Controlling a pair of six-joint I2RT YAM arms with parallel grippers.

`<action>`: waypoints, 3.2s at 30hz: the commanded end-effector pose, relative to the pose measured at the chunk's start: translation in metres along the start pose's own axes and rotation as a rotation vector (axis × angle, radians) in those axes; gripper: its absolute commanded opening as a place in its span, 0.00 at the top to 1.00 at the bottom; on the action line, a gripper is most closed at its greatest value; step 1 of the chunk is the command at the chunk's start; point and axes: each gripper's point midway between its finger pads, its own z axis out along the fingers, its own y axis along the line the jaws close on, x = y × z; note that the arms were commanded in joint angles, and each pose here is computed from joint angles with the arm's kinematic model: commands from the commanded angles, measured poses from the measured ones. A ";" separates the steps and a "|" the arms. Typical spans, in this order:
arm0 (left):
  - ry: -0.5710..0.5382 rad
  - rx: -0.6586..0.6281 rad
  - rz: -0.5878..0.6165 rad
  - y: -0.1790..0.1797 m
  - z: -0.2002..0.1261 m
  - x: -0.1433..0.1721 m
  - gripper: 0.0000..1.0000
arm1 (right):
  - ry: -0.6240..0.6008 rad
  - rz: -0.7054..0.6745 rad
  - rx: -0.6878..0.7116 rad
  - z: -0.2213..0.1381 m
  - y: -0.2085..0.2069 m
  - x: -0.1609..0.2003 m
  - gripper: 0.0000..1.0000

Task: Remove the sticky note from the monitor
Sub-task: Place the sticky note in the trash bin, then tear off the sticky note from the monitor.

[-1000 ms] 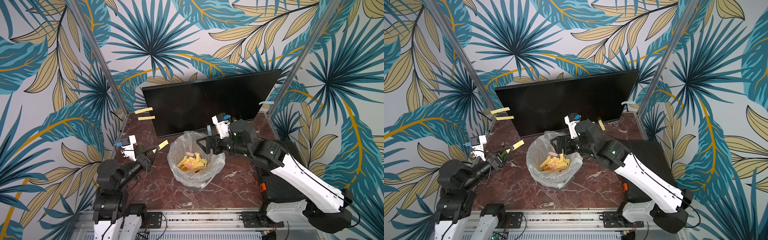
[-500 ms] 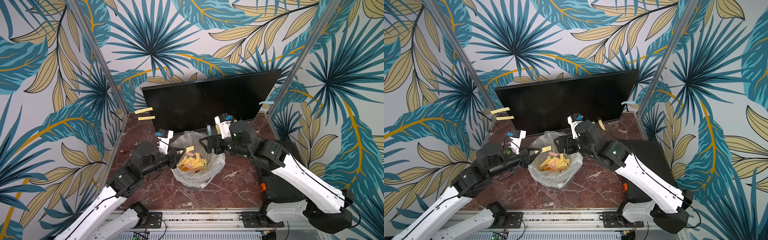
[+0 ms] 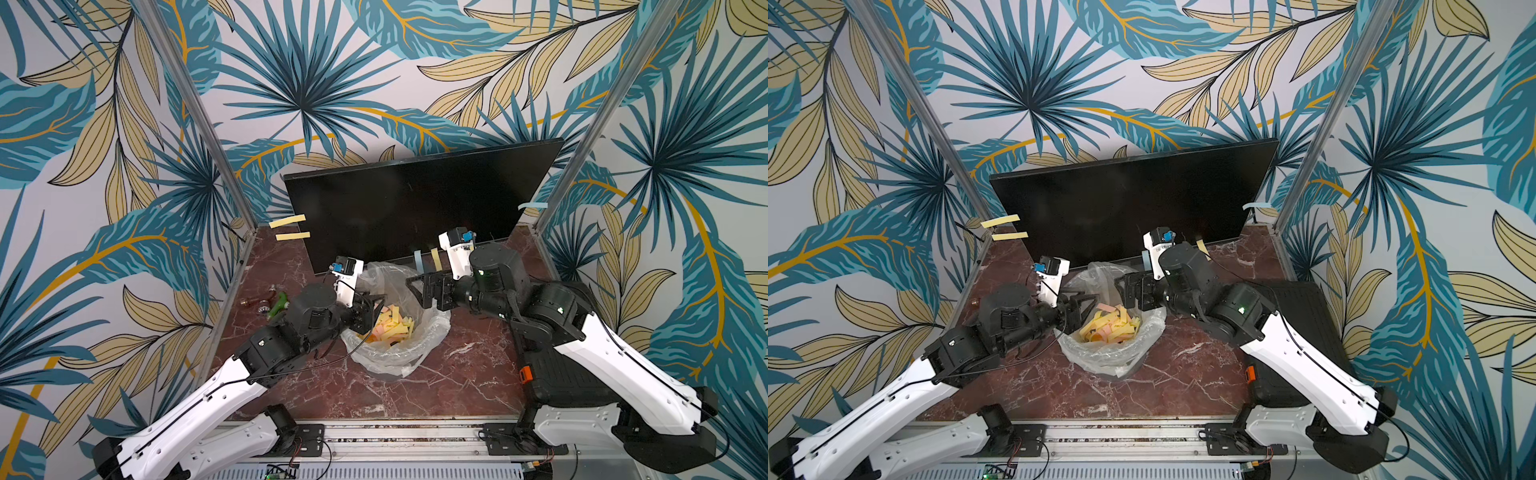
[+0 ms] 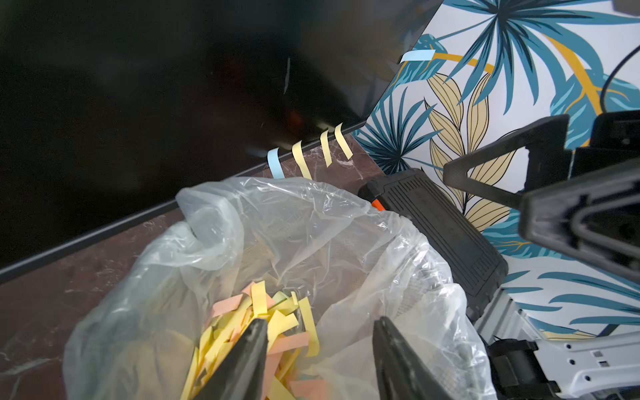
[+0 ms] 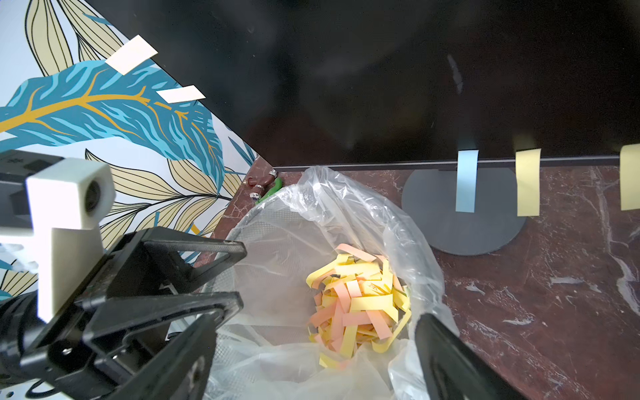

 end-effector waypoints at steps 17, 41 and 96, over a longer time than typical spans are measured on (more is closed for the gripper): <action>-0.419 -0.317 -0.024 0.075 -0.124 -0.034 0.00 | -0.022 -0.013 -0.139 -0.005 0.030 -0.014 0.05; -0.505 -0.612 0.082 0.119 -0.146 -0.057 0.00 | 0.052 0.004 -0.327 0.027 0.076 -0.014 0.07; -0.405 -0.012 -0.144 0.208 -0.064 -0.123 0.35 | 0.066 -0.069 -0.274 0.032 0.065 -0.007 0.06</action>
